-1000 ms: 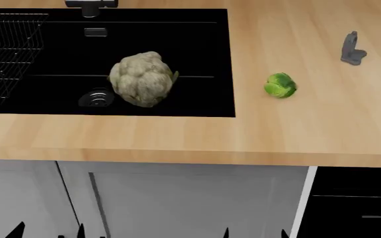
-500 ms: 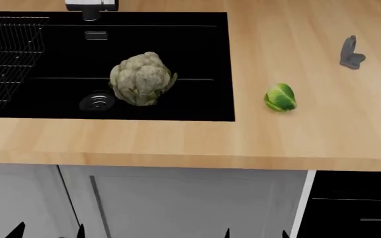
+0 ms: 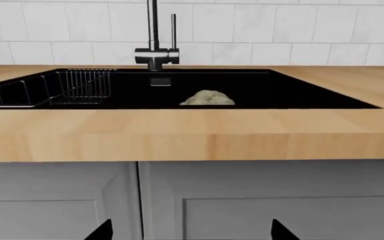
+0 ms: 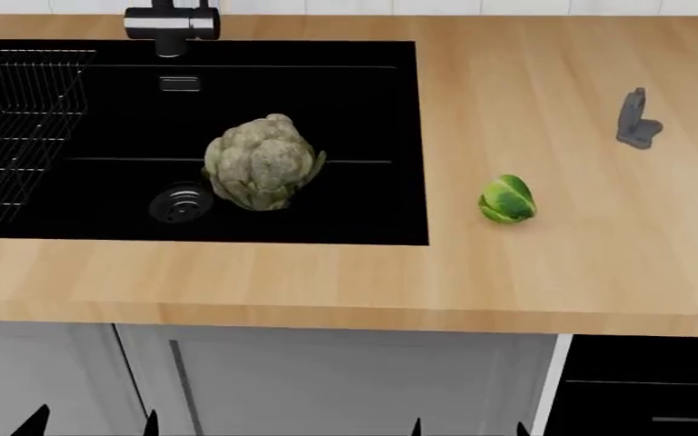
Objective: Turn the sink spout to the right.
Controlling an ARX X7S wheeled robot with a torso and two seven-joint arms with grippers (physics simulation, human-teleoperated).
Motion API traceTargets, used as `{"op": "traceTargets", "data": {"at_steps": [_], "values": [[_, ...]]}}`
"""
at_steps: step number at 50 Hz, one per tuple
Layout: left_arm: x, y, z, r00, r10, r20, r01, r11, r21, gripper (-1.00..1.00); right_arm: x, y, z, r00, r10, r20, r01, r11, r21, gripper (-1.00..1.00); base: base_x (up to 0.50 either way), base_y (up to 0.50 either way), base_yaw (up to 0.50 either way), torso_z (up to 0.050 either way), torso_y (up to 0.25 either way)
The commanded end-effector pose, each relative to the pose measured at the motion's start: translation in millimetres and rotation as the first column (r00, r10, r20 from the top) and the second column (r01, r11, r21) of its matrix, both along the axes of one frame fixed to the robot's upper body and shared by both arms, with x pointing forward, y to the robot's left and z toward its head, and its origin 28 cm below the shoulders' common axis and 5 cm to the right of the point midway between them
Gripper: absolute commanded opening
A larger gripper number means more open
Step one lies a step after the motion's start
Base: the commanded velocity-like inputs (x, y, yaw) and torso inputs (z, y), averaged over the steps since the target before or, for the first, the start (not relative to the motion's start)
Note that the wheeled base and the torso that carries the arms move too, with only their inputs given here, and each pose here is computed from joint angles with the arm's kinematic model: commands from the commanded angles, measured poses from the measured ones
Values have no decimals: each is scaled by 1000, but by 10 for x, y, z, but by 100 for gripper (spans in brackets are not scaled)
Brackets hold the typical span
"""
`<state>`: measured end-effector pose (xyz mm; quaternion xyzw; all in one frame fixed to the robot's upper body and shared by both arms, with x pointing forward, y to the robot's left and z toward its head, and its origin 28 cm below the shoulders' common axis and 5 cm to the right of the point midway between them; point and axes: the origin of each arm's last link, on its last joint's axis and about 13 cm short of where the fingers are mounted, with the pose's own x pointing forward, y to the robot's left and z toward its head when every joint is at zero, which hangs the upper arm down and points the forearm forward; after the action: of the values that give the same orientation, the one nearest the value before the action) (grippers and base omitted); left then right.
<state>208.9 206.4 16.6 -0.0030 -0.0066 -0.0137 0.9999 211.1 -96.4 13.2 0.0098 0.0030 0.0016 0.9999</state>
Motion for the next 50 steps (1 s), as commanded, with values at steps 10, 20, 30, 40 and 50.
{"op": "traceTargets", "data": {"at_steps": [10, 20, 30, 40, 50], "values": [[-9, -13, -19, 1000, 21, 5, -21, 999, 36, 100, -10, -2, 12, 1000, -23, -7, 23, 1000, -18, 100, 0, 0, 0, 45, 0], [-22, 71, 212, 992, 110, 57, -110, 994, 5, 100, -45, -64, 288, 999, -30, -22, 28, 995, -97, 100, 0, 0, 0, 0, 0], [-64, 200, 539, 981, 143, 132, -149, 988, 34, 100, -79, -189, 657, 995, -80, 54, 88, 984, -156, 100, 0, 0, 0, 0, 0], [-111, 293, 808, 972, 167, 163, -174, 984, 31, 100, -120, -312, 917, 988, -143, 64, 152, 970, -188, 100, 0, 0, 0, 0, 0], [-158, 400, 1063, 950, 237, 203, -251, 967, 45, 100, -114, -409, 1141, 975, -191, 113, 210, 959, -191, 100, 0, 0, 0, 0, 0]]}}
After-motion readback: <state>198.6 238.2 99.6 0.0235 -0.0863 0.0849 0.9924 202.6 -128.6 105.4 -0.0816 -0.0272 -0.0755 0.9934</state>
